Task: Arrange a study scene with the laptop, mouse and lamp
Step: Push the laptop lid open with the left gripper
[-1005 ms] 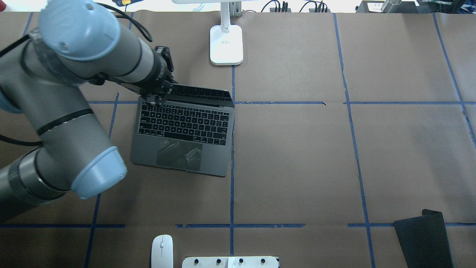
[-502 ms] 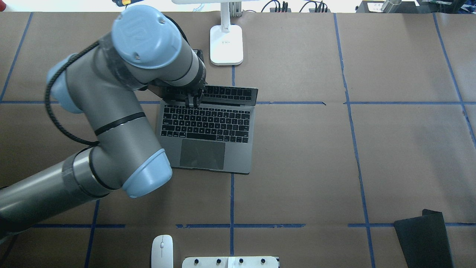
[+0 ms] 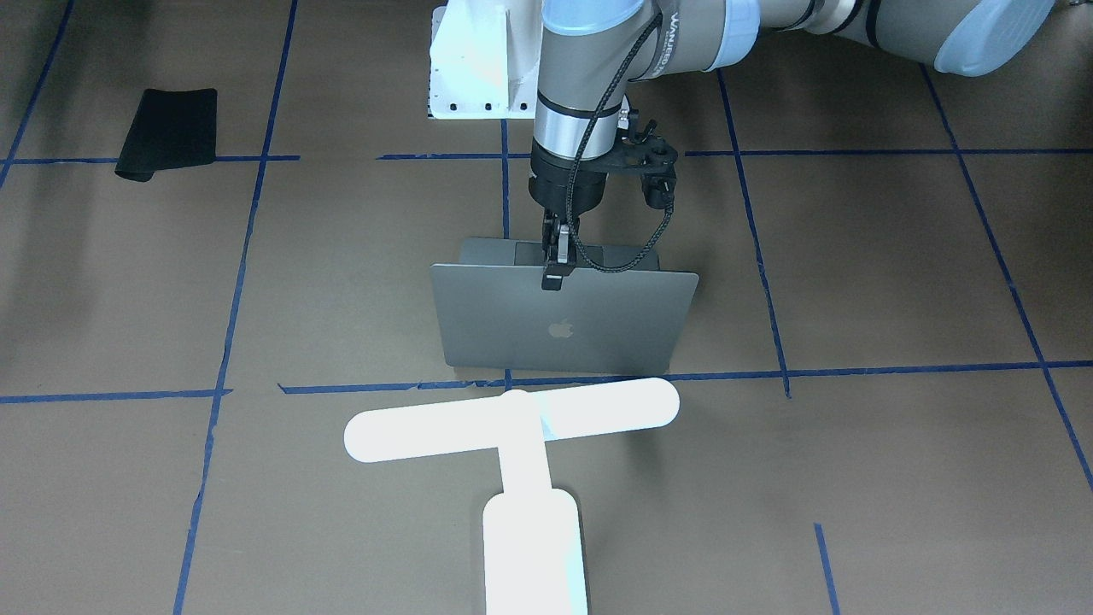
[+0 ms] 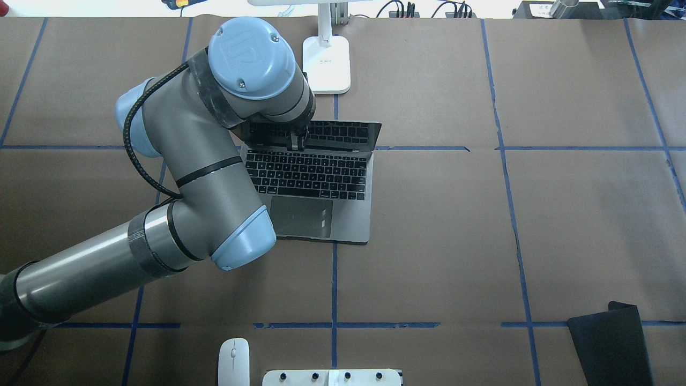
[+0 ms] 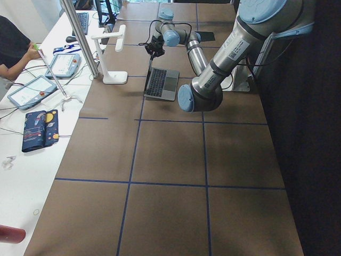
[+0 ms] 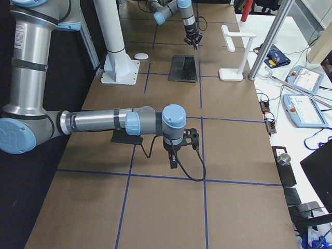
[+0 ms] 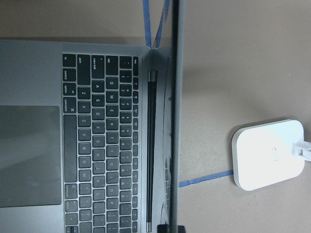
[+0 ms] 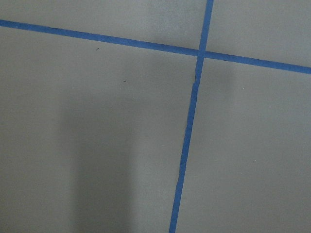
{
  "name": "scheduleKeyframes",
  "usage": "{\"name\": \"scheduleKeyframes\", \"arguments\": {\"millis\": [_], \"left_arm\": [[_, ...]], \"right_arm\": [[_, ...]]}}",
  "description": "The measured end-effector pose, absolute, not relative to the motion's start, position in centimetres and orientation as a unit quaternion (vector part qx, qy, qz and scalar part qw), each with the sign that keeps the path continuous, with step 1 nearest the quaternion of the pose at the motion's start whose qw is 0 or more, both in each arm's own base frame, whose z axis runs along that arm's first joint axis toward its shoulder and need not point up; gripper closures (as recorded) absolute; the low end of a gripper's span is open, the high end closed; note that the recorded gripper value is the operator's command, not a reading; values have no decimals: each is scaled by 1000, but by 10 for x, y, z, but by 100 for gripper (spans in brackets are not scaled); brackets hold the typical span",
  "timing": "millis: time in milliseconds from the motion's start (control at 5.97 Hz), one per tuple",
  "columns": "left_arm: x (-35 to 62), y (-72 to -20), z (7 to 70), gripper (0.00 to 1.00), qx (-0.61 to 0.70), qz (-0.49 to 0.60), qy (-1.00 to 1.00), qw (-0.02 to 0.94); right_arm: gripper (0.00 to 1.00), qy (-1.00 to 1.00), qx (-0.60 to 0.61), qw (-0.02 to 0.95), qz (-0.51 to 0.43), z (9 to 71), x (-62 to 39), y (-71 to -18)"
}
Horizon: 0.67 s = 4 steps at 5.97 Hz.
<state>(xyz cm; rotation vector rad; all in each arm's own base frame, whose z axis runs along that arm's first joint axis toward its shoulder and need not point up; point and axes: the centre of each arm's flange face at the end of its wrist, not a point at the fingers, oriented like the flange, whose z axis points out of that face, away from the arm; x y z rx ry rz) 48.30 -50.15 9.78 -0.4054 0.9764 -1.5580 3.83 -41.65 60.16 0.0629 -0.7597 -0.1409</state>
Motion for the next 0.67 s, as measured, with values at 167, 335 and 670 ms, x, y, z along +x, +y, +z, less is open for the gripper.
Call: {"name": "scheduleKeyframes", "arguments": {"millis": [167,335,670], "left_arm": [[485,-504,98,100,-177,-678,416,580],[487,-505,99,100,-178,-684,413,575],[489,-507,101,97,-177,-691,410,569]], "right_arm": [[0,-370,31,926,-69,602,38,-417],[0,-370,30,926,-68,602,38,-417],[0,-370,30,926,-68,602,38,-417]]}}
